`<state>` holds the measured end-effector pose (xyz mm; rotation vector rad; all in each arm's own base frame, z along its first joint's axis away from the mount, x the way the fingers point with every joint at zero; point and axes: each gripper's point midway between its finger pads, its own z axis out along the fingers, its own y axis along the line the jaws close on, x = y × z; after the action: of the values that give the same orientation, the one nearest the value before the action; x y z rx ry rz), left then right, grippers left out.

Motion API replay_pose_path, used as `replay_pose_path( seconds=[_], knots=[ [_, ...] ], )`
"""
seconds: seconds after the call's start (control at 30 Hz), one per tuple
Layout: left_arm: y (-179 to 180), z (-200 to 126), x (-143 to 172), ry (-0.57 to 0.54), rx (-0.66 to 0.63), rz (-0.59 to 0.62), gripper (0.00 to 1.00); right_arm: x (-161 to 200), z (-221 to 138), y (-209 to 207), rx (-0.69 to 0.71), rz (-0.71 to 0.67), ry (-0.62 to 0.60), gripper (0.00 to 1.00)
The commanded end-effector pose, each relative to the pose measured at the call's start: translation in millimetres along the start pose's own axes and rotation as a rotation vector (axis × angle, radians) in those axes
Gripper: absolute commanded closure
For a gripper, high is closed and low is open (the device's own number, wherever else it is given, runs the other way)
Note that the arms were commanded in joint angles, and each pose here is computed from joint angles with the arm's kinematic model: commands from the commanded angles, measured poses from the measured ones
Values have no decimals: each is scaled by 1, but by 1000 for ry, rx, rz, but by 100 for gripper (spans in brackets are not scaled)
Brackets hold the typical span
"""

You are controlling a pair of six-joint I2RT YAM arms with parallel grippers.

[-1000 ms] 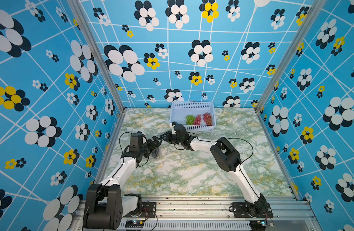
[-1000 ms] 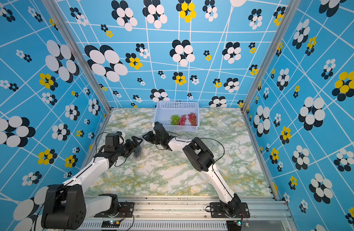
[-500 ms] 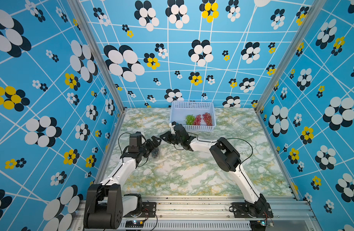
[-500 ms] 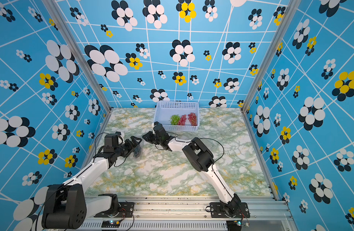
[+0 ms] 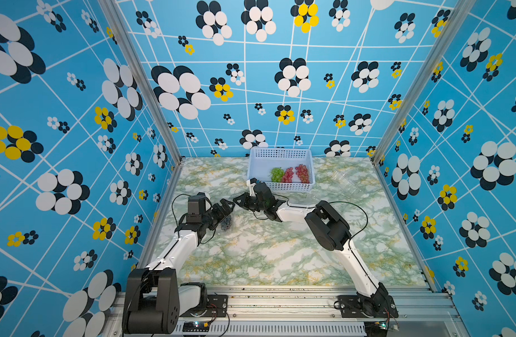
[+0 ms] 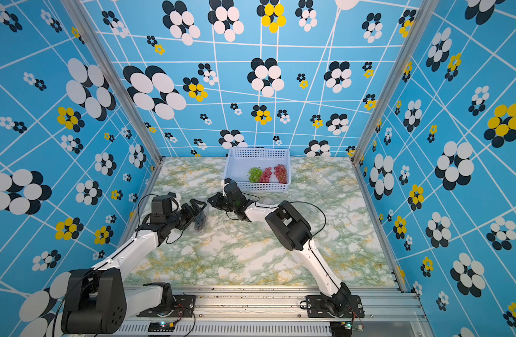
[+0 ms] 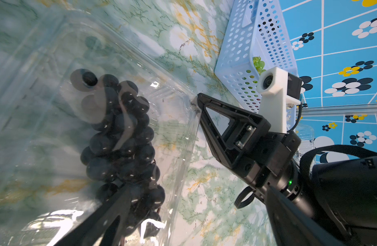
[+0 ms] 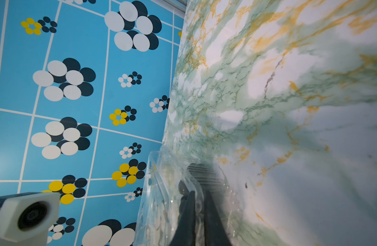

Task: Pack grapes into containers
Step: Close the packing box at the center of the board.

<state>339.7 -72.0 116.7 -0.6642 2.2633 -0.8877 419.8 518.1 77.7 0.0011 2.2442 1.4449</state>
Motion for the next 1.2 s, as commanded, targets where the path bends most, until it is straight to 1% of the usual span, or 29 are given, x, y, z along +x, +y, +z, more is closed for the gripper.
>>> replay_pose_path(
  seconds=[0.0, 0.1, 0.2, 0.3, 0.43, 0.47, 0.53, 0.63, 0.67, 0.77, 0.83, 0.93, 0.97, 1.1, 1.17],
  knots=[
    [28, 4, 17, 56, -77, -36, 0, 42, 6, -48, 118, 14, 93, 92],
    [28, 4, 16, 57, -78, -38, 0, 37, 4, -44, 120, -2, 84, 91],
    [23, 2, 11, 48, -73, -32, 0, 23, -3, -32, 107, -19, 64, 86],
    [13, -3, 0, 33, -62, -18, 0, 6, -13, -16, 96, -50, 37, 77],
    [-2, -15, -18, -1, -53, 2, 1, -13, -29, 1, 89, -87, 2, 57],
    [-5, -19, -23, -9, -51, 2, 0, -15, -33, 6, 89, -97, -1, 51],
    [-8, -27, -28, -21, -56, -5, 1, -20, -40, 10, 91, -114, -10, 42],
    [-7, -35, -27, -14, -72, -30, 1, -26, -49, 18, 103, -146, -20, 28],
    [-5, -38, -25, -9, -80, -39, 0, -19, -53, 6, 132, -144, -4, 23],
    [10, -42, -17, -2, -131, -74, 0, -22, -61, 4, 139, -149, -9, 15],
    [22, -46, -13, -9, -175, -100, 0, -22, -65, 5, 139, -155, 0, 11],
    [34, -56, -7, -15, -219, -126, 0, -17, -69, -1, 162, -177, 18, 8],
    [37, -60, -6, -17, -231, -133, 0, -21, -75, 8, 154, -190, 7, 7],
    [41, -66, 7, 12, -231, -171, 0, -23, -83, 3, 169, -192, 0, 2],
    [44, -65, 14, 32, -227, -193, 0, -24, -85, -1, 179, -186, -4, 1]
  ],
)
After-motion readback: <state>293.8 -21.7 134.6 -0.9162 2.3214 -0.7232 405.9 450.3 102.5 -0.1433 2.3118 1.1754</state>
